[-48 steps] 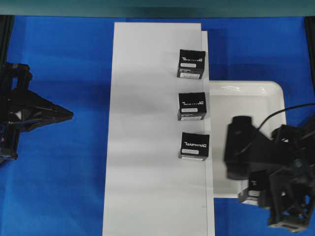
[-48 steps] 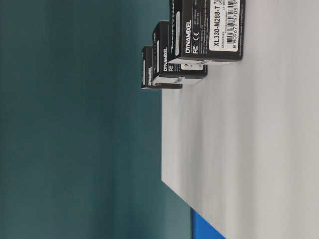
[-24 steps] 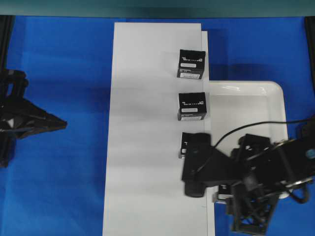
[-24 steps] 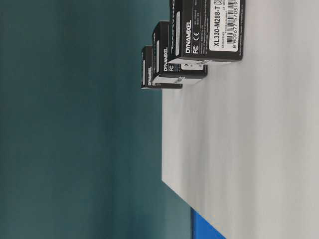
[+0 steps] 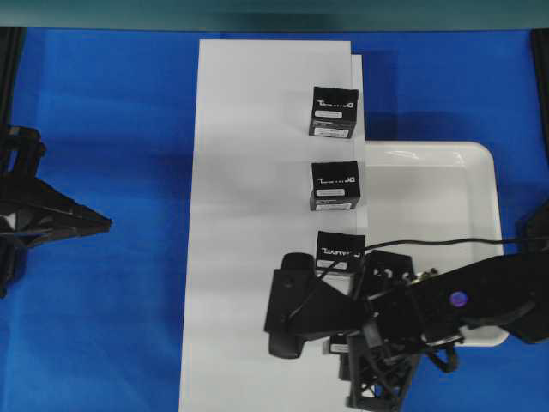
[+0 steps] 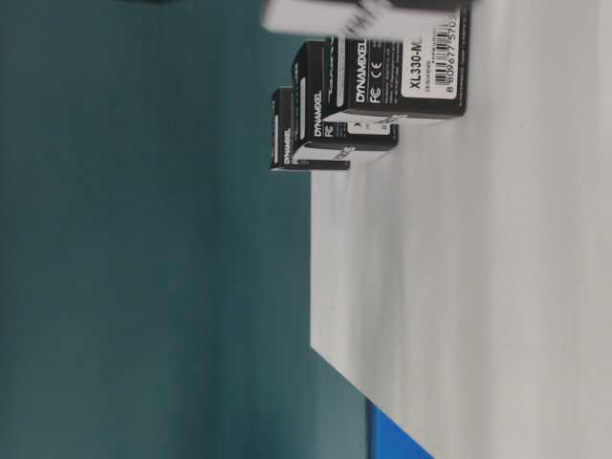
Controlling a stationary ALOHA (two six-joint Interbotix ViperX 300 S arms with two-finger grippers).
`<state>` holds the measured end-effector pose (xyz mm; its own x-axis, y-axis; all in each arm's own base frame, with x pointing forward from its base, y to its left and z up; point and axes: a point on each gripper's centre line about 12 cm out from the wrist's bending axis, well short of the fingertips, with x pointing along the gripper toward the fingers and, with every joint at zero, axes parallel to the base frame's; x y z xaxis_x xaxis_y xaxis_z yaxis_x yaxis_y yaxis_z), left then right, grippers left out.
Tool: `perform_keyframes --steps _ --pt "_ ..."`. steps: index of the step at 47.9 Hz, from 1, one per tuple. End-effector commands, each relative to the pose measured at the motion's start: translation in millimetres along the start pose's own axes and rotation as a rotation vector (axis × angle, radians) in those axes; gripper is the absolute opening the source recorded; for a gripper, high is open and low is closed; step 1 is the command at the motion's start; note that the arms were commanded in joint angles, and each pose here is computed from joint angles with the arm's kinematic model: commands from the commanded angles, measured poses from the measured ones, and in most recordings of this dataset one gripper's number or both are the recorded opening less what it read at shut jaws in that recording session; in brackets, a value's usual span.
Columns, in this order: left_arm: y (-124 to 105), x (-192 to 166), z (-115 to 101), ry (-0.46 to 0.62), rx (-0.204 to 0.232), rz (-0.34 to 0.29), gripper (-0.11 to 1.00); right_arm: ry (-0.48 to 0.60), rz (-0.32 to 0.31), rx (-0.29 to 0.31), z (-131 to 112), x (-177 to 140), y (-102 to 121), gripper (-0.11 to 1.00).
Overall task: Place the box from the white plastic tray onto the white base.
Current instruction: 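Carry the box left onto the white base below the third box, then lower the box onto the white base and open the right gripper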
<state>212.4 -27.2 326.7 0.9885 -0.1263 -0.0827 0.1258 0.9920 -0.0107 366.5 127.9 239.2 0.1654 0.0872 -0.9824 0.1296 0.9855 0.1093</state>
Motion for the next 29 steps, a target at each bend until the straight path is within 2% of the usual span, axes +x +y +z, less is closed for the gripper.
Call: perform_keyframes --steps 1,29 --pt "-0.8 1.1 10.2 -0.025 0.003 -0.003 -0.06 -0.006 -0.002 -0.001 6.5 8.8 1.1 0.59" --pt "-0.8 -0.3 11.4 -0.031 0.002 -0.003 -0.06 0.034 -0.025 -0.004 6.6 32.0 1.3 0.59"
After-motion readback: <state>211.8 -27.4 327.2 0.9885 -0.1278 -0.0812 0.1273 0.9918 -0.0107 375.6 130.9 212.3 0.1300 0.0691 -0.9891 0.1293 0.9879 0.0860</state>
